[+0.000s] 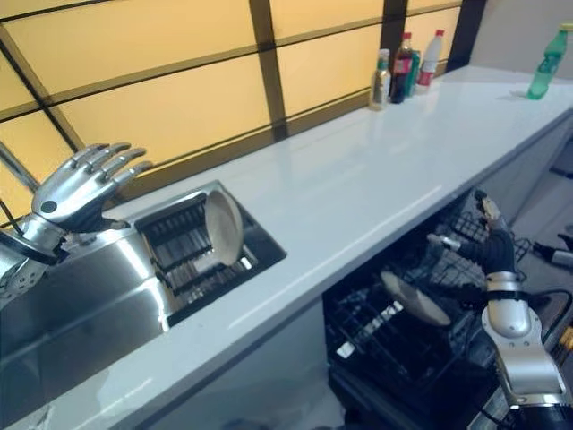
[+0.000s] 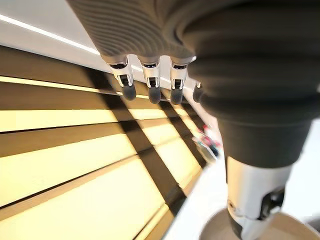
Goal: Pick up plates and place into dishwasher.
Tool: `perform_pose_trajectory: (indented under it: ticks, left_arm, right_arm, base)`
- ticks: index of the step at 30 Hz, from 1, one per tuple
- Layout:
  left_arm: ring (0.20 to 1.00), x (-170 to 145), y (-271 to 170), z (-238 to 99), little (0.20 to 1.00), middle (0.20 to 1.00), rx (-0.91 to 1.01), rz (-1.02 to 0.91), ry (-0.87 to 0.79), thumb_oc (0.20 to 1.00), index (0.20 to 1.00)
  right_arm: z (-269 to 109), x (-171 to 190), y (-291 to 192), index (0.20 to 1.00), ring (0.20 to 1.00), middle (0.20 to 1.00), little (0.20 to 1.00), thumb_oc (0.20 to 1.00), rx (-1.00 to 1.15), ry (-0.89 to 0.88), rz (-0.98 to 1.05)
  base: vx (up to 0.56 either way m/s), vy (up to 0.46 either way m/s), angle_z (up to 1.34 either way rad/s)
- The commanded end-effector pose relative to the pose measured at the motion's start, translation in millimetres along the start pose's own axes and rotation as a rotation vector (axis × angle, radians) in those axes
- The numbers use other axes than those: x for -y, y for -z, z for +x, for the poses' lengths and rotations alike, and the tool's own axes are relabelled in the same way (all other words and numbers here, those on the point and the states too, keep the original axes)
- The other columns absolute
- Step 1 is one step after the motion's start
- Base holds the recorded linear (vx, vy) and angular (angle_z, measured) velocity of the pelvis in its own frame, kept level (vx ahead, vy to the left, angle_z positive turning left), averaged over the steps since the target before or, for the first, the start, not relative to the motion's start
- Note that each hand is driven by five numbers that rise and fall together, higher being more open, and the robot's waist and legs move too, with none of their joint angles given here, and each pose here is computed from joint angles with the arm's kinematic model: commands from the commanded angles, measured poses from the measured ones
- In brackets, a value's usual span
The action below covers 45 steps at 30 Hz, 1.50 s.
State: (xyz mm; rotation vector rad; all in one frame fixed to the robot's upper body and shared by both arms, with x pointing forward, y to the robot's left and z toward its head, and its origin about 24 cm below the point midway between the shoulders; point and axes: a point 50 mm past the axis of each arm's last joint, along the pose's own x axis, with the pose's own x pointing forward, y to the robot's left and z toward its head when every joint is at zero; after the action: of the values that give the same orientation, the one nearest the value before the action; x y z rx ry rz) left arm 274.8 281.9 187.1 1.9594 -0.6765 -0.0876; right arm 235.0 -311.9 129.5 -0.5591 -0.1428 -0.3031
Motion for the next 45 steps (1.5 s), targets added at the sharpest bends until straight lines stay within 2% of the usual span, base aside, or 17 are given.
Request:
perform_pose_trajectory:
  ticks: [1, 11, 22, 33, 37, 42, 45]
  left_arm:
    - [1.000, -28, 31, 15, 1.000, 1.000, -0.079, 0.141, -0.085, 1.000, 1.000]
    - [1.000, 2, 19, 25, 1.000, 1.000, -0.086, 0.091, 0.058, 1.000, 1.000]
    - [1.000, 22, 38, 14, 1.000, 1.000, -0.228, 0.101, 0.170, 1.000, 1.000]
    - [1.000, 51, 35, 7, 1.000, 1.000, -0.307, 0.074, 0.274, 1.000, 1.000]
    - [1.000, 52, 37, 5, 1.000, 1.000, -0.343, 0.076, 0.258, 1.000, 1.000]
    - [1.000, 47, 47, 3, 1.000, 1.000, -0.433, 0.126, 0.116, 1.000, 1.000]
    - [1.000, 49, 47, 1, 1.000, 1.000, -0.458, 0.138, 0.084, 1.000, 1.000]
  right_arm:
    - [21, 10, -48, 1.000, 1.000, 1.000, 1.000, 1.000, 0.218, -0.014, -0.008]
    - [31, 14, -59, 1.000, 1.000, 1.000, 1.000, 1.000, 0.236, -0.076, -0.074]
    - [41, 23, -73, 1.000, 1.000, 1.000, 1.000, 1.000, 0.272, -0.068, -0.133]
    - [50, 28, -91, 1.000, 1.000, 1.000, 1.000, 1.000, 0.302, -0.073, -0.177]
    - [50, 28, -95, 1.000, 1.000, 1.000, 1.000, 1.000, 0.312, -0.069, -0.178]
    - [51, 28, -99, 1.000, 1.000, 1.000, 1.000, 1.000, 0.327, -0.070, -0.180]
    - [51, 29, -99, 1.000, 1.000, 1.000, 1.000, 1.000, 0.329, -0.076, -0.188]
  base:
    - [0.07, 0.070, -0.13]
    - [0.08, 0.077, -0.16]
    - [0.03, 0.046, -0.08]
    - [0.00, 0.063, -0.04]
    - [0.00, 0.010, 0.00]
    - [0.00, 0.030, -0.02]
    - [0.03, 0.044, -0.04]
